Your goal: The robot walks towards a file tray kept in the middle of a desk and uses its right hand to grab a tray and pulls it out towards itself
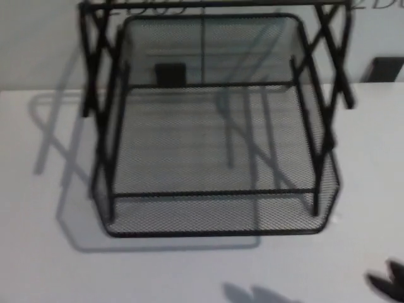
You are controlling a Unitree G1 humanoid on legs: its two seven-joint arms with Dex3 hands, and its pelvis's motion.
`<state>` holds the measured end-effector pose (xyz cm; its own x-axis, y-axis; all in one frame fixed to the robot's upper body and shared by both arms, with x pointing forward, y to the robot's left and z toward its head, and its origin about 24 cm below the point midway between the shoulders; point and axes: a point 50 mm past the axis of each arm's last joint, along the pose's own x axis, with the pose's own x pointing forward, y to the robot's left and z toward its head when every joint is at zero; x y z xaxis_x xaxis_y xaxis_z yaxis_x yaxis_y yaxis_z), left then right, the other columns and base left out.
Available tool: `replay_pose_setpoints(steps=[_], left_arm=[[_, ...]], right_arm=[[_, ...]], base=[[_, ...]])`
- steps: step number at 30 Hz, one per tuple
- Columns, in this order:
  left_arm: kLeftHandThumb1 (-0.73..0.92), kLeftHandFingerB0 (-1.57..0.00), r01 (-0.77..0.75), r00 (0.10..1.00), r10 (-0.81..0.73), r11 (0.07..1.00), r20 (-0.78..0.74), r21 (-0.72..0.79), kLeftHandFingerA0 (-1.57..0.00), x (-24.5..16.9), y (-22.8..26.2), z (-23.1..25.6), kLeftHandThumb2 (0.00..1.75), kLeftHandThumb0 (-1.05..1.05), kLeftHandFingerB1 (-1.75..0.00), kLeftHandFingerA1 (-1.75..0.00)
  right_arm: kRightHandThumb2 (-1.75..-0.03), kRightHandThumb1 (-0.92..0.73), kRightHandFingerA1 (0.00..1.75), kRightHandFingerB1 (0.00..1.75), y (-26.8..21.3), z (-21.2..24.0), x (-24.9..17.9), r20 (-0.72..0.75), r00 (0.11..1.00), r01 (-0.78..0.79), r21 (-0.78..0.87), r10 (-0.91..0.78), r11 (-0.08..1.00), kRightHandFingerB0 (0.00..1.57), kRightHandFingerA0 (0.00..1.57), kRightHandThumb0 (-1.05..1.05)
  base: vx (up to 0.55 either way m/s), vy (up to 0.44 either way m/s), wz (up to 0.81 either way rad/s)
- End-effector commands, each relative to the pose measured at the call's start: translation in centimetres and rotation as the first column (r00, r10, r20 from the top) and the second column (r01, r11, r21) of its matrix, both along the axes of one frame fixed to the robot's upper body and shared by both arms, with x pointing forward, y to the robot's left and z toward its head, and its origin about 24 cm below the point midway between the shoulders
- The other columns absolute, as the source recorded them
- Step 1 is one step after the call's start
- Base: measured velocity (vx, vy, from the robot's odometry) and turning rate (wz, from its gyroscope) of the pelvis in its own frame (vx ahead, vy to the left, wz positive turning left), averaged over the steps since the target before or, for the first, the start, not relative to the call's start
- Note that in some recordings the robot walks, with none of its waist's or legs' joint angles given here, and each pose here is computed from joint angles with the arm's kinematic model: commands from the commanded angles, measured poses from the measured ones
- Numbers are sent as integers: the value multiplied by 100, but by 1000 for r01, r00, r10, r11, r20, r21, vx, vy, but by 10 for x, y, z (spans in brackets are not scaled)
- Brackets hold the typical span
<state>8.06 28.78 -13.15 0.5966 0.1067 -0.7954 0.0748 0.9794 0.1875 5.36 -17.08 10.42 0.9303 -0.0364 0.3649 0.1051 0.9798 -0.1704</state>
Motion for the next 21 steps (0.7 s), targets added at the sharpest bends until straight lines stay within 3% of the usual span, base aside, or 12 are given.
replay_pose_setpoints(steps=[1, 5, 6, 7, 9, 10, 12, 13, 14, 15, 18, 21], left_arm=[[44, -33, 26, 1000, -26, 1000, -3, 14, -63, -3, 4, 2, 62, -52, -59, -73], [34, -34, 43, 999, -43, 999, 6, 15, -59, -4, 4, 4, 86, -56, -63, -75], [33, -34, 39, 999, -39, 999, -2, 27, -57, -4, 5, 3, 85, -57, -63, -75], [32, -35, 48, 999, -48, 998, -8, 44, -60, -3, 5, 3, 85, -55, -64, -77], [42, -37, 48, 999, -47, 998, -15, 47, -56, -2, 5, 2, 61, -52, -60, -79], [42, -36, 44, 999, -43, 998, -17, 39, -54, -1, 5, 2, 61, -51, -60, -80], [33, -31, 52, 999, -52, 998, -15, 35, -53, 0, 5, 3, 83, -55, -63, -77], [45, -33, 56, 998, -56, 998, -13, 35, -54, 0, 6, 3, 59, -57, -62, -79], [34, -33, 72, 997, -72, 997, -7, 41, -57, 0, 5, 4, 86, -61, -65, -79], [46, -33, 84, 996, -83, 995, -7, 51, -55, 1, 6, 5, 61, -59, -65, -81], [34, -32, 84, 996, -84, 995, -4, 45, -52, 1, 6, 5, 85, -61, -65, -78], [44, -37, 84, 996, -83, 995, -11, 53, -56, 0, 6, 4, 60, -56, -63, -81]], right_arm=[[-58, -59, 38, 33, 30, 73, 4, 390, 917, 61, -357, 89, 932, 39, 38, -54], [-59, -61, 39, 29, 46, 73, 18, 331, 928, 20, -504, 172, 864, 22, 19, -53], [-98, -46, 52, 49, 50, 71, 22, 277, 934, -37, -552, 225, 833, 0, 1, -32], [-58, -57, 37, 28, 53, 69, 24, 247, 936, -63, -585, 252, 808, 18, 13, -51], [-96, -43, 51, 49, 57, 63, 28, 212, 941, -73, -633, 264, 771, 0, 0, -33], [-67, -57, 38, 28, 60, 56, 31, 191, 941, -88, -660, 279, 746, 9, 9, -58], [-68, -55, 36, 26, 65, 46, 36, 151, 941, -121, -686, 304, 717, 11, 8, -58], [-76, -42, 36, 29, 67, 42, 38, 133, 940, -135, -701, 314, 700, 6, 5, -57], [-60, -58, 26, 23, 71, 37, 40, 98, 938, -159, -731, 332, 663, 9, 7, -52], [-79, -44, 27, 26, 73, 34, 42, 82, 937, -165, -753, 340, 637, 4, 4, -57], [-59, -61, 26, 23, 82, 26, 48, 33, 932, -191, -801, 360, 568, 5, 1, -58], [-83, -44, 23, 25, 91, 19, 52, 2, 927, -210, -827, 375, 521, 3, 2, -62]], base=[[-24, -376, 19], [42, -159, 0], [0, 0, 0], [0, 0, 0], [62, 73, -8], [61, 149, -10], [67, 195, -7], [90, 250, -11], [61, 381, 1], [67, 349, -29], [32, 192, 13], [97, 90, 7]])
